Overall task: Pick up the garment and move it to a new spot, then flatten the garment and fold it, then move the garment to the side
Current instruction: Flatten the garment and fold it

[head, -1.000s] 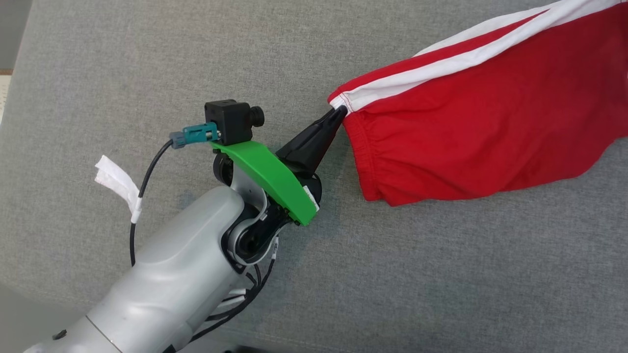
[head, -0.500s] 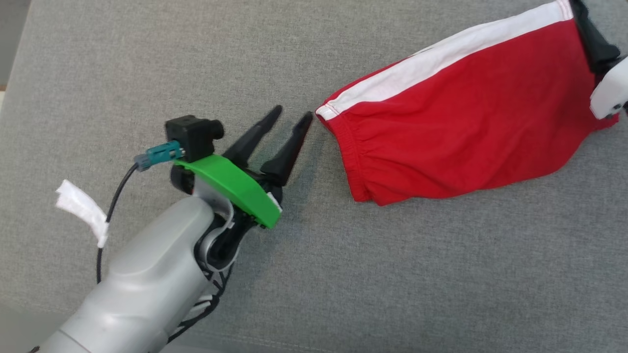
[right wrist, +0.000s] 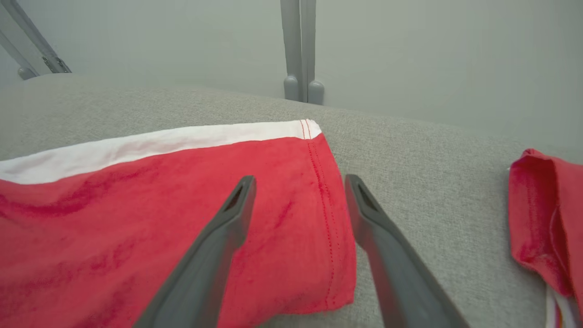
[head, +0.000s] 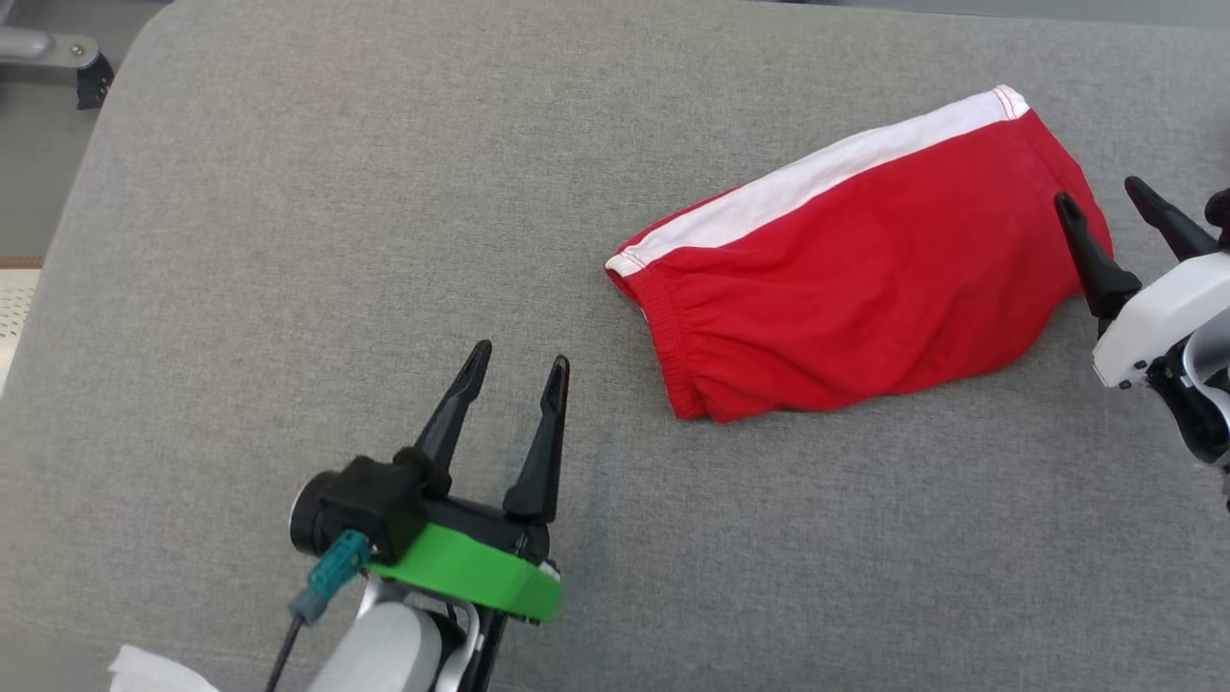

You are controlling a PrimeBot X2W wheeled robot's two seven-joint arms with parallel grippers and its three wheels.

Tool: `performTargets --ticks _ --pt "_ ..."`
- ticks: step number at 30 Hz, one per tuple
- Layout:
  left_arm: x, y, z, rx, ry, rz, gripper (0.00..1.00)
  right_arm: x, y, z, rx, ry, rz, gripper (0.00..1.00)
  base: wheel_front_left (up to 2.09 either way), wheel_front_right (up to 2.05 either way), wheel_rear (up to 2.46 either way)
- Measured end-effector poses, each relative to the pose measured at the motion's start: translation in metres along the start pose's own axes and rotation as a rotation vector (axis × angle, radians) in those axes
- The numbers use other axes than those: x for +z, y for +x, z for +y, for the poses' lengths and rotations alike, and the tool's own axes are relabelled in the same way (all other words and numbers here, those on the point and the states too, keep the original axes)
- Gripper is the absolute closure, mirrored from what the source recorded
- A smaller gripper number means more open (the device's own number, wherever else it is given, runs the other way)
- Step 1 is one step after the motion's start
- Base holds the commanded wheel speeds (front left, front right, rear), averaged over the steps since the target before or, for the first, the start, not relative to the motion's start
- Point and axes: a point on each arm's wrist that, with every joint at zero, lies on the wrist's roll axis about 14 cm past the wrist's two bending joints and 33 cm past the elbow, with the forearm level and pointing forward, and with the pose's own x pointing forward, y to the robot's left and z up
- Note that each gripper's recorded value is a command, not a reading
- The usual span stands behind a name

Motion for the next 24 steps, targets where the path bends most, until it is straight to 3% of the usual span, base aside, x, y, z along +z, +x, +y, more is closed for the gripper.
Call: performTargets --ticks 10,21,22,24 --pt "-0.008 -0.031 -0.007 0.037 -0.013 0.006 0.0 -0.006 0.031 -0.037 -0.1 -0.059 0.161 0.0 0.0 0.0 0.0" --pt "-0.012 -0.04 0.016 0.117 0.007 0.023 0.0 -0.068 0.065 -0.013 -0.051 -0.064 0.392 0.0 0.0 0.0 0.0" --pt "-0.013 -0.04 0.017 0.12 0.01 0.026 0.0 -0.071 0.067 -0.012 -0.052 -0.055 0.405 0.22 0.0 0.0 0.0" --pt "-0.015 -0.04 0.018 0.121 0.012 0.03 0.0 -0.074 0.068 -0.009 -0.047 -0.048 0.414 1.0 0.0 0.0 0.0"
